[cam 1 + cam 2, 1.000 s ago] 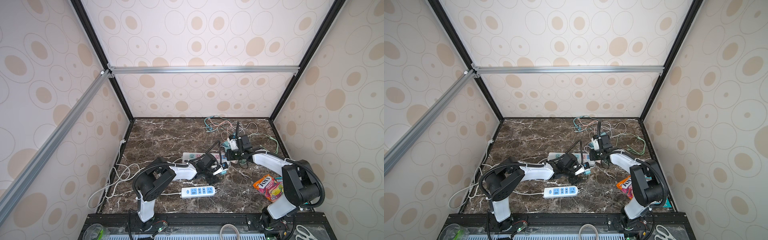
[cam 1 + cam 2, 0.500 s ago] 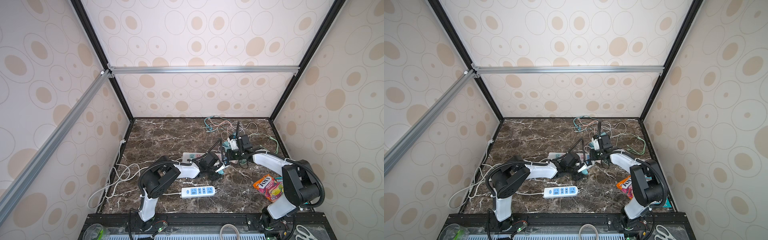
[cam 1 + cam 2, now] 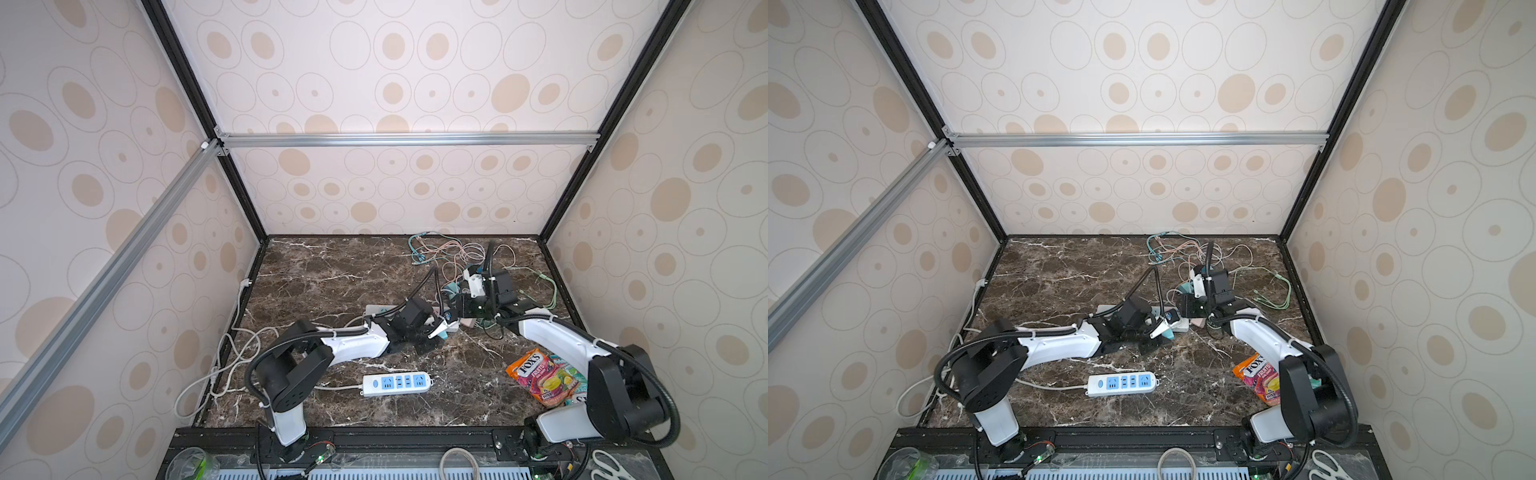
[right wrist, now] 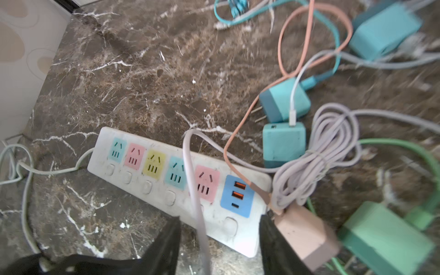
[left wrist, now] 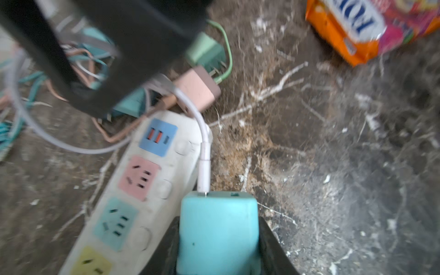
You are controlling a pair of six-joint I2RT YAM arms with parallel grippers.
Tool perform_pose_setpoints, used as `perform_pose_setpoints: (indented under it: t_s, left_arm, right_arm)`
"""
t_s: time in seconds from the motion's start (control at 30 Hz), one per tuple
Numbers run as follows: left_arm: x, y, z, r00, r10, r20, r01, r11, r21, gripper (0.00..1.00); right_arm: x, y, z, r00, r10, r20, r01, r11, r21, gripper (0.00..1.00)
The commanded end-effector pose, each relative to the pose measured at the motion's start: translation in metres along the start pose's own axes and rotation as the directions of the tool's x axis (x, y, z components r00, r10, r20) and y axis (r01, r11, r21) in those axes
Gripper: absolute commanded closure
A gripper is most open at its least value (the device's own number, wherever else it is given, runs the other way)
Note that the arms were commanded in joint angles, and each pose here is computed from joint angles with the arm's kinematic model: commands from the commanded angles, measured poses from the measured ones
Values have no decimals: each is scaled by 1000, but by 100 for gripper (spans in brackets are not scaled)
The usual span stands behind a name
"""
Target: Insert the plug
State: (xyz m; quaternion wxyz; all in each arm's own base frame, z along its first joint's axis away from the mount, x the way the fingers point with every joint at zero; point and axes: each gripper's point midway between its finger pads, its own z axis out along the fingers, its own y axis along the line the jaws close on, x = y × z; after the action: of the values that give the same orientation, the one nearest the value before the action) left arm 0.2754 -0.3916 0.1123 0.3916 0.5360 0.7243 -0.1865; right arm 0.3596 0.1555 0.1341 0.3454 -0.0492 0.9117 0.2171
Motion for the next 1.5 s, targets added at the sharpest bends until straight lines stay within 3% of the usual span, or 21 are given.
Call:
perform_pose_setpoints:
  t_s: [0.0,0.13,0.3,0.47,0.7,0.87,1.0,1.1,1.23,1.33,1.4,1.47]
  left_arm:
    - [-78,24,-43,981,-37,191,55,995,-86,100]
    - [-134,38,-76,946,-76,314,116,987,-109,100]
    - [-190,58,-102,903,-114,415,183,974,-131,100]
    - [-238,73,-123,858,-157,490,246,961,-124,100]
    - [-286,97,-167,789,-158,594,315,933,-171,100]
    - [-300,105,-177,770,-174,614,350,919,-179,100]
    - [-313,109,-188,759,-173,628,360,915,-183,100]
    - [-315,115,-197,754,-164,636,373,904,-210,100]
    - [-317,120,-213,753,-143,642,377,893,-244,100]
    - [-311,128,-218,763,-133,633,392,874,-288,100]
    - [-302,134,-215,772,-139,620,403,862,-309,100]
    - [-294,139,-208,783,-152,603,413,852,-321,100]
  right_arm:
    - [-23,-10,-27,991,17,132,-24,998,52,34]
    - [-27,-37,-46,983,-25,183,-5,986,164,11]
    - [-17,-34,-39,983,-130,131,112,985,135,3]
    - [-13,-18,-23,973,-205,109,203,979,30,0]
    - [-28,-27,-29,968,-152,199,151,988,24,0]
    - [-10,-43,-22,978,-165,130,155,985,79,2]
    - [-8,-82,-19,988,-53,142,16,967,253,4]
    - [-5,-118,-22,983,85,163,-140,921,363,8]
    - [10,-171,-27,936,302,180,-352,821,449,15]
    - [13,-191,-26,903,390,183,-430,790,438,15]
    - [13,-196,-26,899,407,162,-435,788,435,16]
    - [6,-183,-22,926,360,116,-377,848,373,14]
